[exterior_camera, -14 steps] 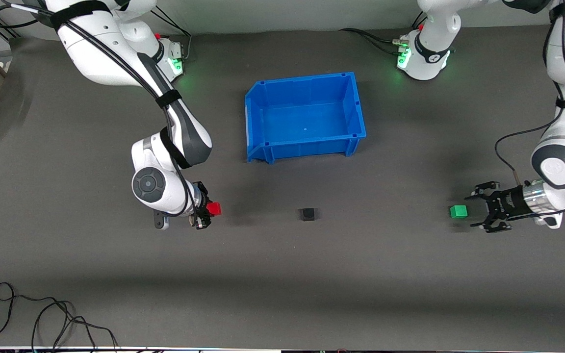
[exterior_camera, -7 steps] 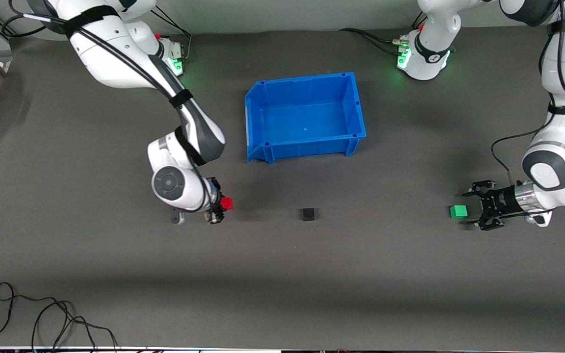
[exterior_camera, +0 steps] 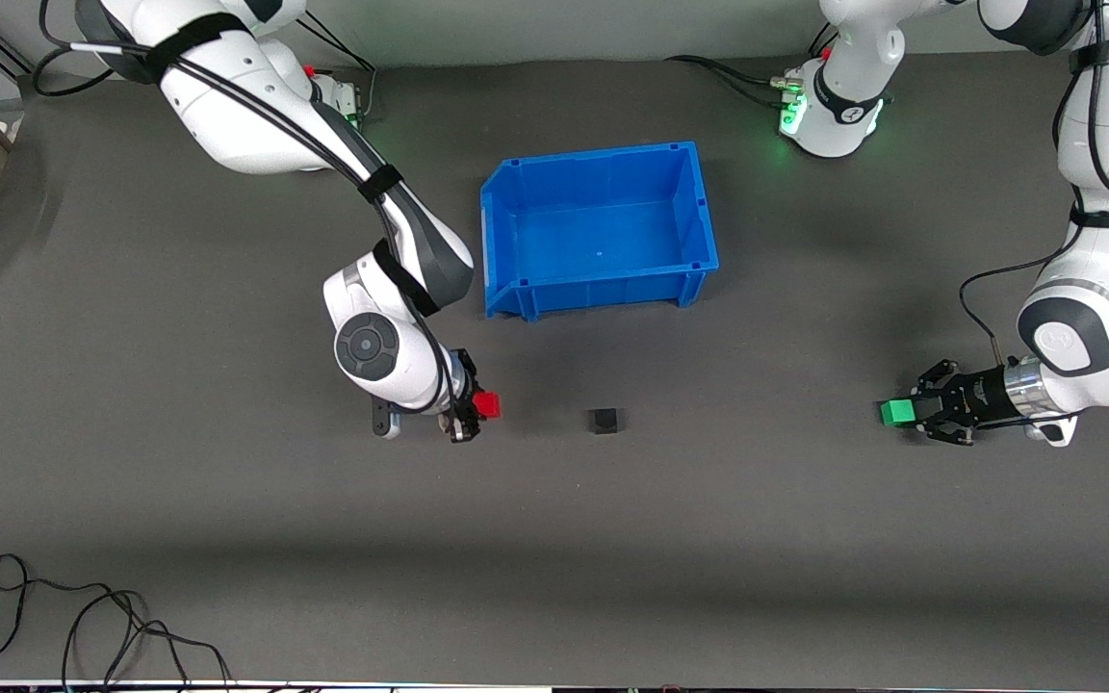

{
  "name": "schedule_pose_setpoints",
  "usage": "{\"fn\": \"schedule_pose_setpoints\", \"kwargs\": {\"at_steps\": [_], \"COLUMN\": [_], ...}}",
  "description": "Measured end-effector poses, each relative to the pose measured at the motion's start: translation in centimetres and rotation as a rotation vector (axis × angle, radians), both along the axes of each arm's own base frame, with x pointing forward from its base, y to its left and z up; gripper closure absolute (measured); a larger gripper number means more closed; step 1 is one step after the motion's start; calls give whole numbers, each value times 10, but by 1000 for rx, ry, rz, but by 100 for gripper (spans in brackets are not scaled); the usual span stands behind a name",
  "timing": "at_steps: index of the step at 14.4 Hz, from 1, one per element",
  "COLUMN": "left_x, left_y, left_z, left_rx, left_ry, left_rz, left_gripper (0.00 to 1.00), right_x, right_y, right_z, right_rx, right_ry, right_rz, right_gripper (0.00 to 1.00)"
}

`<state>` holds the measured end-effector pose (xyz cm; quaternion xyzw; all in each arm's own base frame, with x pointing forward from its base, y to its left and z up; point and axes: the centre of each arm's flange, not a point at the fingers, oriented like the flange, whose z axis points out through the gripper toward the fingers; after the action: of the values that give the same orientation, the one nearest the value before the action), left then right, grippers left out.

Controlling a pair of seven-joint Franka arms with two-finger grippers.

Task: Attach green and red cubes to black cube
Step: 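Carry the red cube with the right gripper while the left gripper carries green, then press the red and green cubes against the black cube, then open both grippers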

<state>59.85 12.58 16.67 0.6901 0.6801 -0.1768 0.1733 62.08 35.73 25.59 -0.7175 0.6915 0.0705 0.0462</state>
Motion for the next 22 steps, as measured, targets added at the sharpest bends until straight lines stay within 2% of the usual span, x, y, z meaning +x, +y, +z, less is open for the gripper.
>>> {"fn": "schedule_pose_setpoints", "kwargs": {"at_steps": [2, 4, 7, 10, 15, 19, 22], "left_x": [5, 18, 41, 49, 40, 25, 9], "left_y": [-6, -20, -69, -145, -263, -331, -379], "left_z": [6, 21, 46, 55, 53, 38, 24], "left_rx": [1, -10, -28, -43, -67, -50, -31], "left_ry": [2, 11, 22, 16, -24, -52, -61], "left_rz": [17, 38, 20, -58, -140, -107, -76], "left_gripper": [63, 63, 63, 63, 63, 63, 63], "right_x": [11, 17, 9, 3, -7, -8, -9], "right_y": [17, 36, 68, 90, 110, 112, 118], "right_z": [-18, -39, -70, -68, -69, -73, -74], "right_rx": [7, 18, 31, 67, 82, 80, 102], "right_ry": [-24, -23, 2, -7, -24, -22, -46], "right_rz": [-32, -69, -91, -119, -113, -120, -120], "right_gripper": [61, 61, 61, 61, 61, 61, 61]}}
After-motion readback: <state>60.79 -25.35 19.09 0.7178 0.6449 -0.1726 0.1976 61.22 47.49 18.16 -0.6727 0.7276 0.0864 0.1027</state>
